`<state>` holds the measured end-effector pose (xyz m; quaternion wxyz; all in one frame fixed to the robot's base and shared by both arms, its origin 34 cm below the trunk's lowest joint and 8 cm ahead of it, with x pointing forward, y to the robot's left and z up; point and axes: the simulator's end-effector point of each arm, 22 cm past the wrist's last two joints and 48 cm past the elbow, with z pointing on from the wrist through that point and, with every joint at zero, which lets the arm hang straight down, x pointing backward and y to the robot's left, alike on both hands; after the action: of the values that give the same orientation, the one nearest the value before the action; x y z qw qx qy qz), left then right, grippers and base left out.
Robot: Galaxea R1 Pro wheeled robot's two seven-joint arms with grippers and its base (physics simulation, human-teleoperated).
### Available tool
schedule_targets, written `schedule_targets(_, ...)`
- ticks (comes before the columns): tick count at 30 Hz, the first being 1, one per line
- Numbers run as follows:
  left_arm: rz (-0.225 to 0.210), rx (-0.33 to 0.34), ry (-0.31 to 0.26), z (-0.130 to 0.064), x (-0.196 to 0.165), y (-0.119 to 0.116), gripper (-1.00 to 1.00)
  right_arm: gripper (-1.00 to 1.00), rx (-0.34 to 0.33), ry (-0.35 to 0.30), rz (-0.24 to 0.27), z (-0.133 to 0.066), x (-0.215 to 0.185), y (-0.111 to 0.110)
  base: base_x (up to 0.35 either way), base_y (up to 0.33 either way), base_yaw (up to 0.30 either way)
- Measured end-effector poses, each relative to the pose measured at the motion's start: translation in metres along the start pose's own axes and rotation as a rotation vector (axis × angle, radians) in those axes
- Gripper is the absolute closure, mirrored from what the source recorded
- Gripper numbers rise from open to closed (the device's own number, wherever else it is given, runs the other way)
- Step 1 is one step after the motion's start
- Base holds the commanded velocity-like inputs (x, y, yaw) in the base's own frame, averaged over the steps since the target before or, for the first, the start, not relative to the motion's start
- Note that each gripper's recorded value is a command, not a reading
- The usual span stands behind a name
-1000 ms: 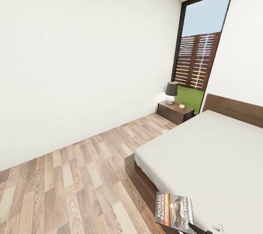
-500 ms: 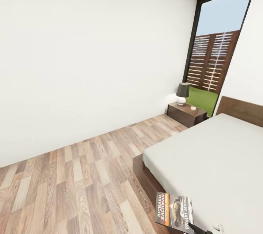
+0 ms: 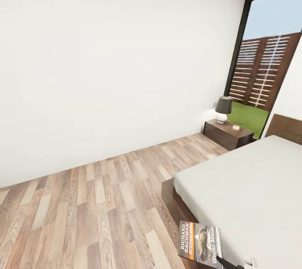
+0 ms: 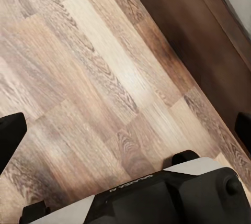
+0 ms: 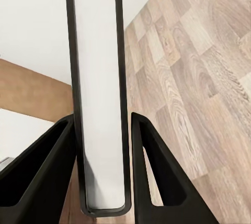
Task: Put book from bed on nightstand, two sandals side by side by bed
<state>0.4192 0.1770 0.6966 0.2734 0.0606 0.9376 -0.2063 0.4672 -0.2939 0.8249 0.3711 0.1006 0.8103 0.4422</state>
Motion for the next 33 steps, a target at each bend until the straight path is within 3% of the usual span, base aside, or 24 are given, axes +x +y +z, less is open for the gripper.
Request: schedule_targets(33,0.000,0.000,0.000,0.0000,0.0000,0.0000,-1.00,1.00,0.000,0.000,0.000,-0.0001,0.0001,-0.0001,0.000,0.000,0.199)
